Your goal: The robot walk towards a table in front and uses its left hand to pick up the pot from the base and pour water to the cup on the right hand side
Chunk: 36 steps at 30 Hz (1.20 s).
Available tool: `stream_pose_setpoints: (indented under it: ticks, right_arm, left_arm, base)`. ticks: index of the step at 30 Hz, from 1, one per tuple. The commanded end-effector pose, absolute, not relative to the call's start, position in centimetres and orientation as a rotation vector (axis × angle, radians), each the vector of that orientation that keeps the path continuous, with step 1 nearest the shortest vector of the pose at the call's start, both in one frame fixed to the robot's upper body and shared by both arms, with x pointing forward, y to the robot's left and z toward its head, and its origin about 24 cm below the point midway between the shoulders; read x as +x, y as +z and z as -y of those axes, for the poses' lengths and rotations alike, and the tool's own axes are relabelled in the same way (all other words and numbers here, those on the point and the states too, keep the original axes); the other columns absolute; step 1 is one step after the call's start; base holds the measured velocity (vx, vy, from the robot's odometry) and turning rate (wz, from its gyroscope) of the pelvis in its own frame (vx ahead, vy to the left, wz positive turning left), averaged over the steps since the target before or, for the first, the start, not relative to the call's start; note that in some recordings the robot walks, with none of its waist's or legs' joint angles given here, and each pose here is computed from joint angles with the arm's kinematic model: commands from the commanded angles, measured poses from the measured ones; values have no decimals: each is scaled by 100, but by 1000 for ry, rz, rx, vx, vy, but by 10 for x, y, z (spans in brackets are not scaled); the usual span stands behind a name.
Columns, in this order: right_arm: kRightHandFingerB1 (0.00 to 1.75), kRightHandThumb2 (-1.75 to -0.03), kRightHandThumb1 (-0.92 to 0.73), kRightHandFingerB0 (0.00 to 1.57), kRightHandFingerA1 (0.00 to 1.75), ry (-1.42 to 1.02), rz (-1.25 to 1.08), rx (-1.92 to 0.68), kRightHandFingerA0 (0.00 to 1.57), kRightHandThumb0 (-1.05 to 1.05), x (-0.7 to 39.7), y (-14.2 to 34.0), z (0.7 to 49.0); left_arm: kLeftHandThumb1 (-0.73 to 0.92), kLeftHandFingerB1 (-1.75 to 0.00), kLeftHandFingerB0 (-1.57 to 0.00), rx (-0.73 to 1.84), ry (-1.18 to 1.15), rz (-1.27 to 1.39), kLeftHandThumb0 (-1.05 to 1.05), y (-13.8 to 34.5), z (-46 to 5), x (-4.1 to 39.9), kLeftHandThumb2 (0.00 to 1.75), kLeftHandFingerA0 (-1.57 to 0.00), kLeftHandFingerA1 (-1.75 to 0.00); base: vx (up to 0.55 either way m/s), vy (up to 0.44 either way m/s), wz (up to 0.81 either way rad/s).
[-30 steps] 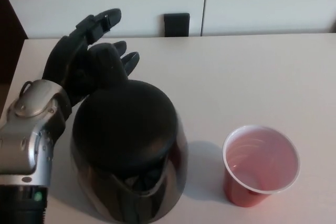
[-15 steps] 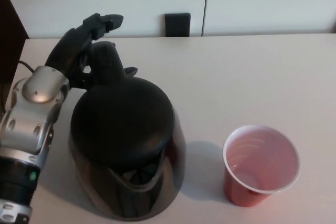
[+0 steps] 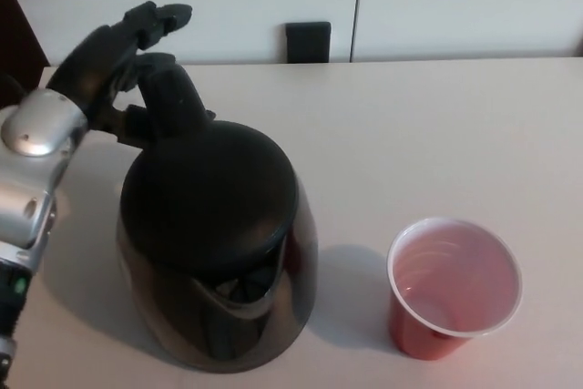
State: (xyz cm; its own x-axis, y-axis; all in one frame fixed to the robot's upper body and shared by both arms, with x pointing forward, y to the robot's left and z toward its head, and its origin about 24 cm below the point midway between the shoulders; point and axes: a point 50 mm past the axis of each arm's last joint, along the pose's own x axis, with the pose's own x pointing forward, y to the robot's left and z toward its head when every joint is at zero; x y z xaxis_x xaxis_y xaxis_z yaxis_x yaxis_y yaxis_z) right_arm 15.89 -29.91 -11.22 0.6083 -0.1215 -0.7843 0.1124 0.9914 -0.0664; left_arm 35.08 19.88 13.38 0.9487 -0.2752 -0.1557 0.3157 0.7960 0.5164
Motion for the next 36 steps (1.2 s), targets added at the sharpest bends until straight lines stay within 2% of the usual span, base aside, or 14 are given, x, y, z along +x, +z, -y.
stream_pose_setpoints:
  ticks: [1, 9, 18, 21, 31, 36]
  right_arm:
    - [46, -60, -71, 44, 62, -154, -908, -9, 57, -46, 161, -109, 305]
    - [47, -60, -71, 47, 62, -162, -911, -5, 58, -44, 160, -110, 305]
    - [45, -60, -72, 43, 63, -144, -895, -24, 58, -45, 166, -106, 306]
    - [47, -59, -71, 46, 65, -164, -898, -2, 59, -43, 165, -107, 306]
    - [46, -60, -71, 44, 63, -152, -912, -18, 58, -46, 157, -110, 306]
    - [45, -60, -72, 44, 60, -176, -931, -21, 58, -46, 147, -113, 309]
  left_arm:
    - [34, -15, -1, 602, -465, -86, -52, 151, -202, 345, 73, -2, -27]
    - [35, -14, 0, 573, -565, -163, -54, 148, -213, 335, 74, 0, -22]
    - [36, -3, 0, 567, -621, -187, -55, 147, -232, 325, 70, 0, -16]
    - [34, -5, 0, 570, -610, -207, -54, 147, -247, 318, 69, 0, -16]
    - [36, -5, 0, 533, -521, -253, -55, 142, -289, 299, 71, 0, -16]
    - [36, 0, 0, 396, -423, -263, -55, 137, -334, 272, 68, 0, -11]
  base:
    - [0, 0, 0]
    - [0, 0, 0]
    - [0, 0, 0]
    - [0, 0, 0]
    - [0, 0, 0]
    - [0, 0, 0]
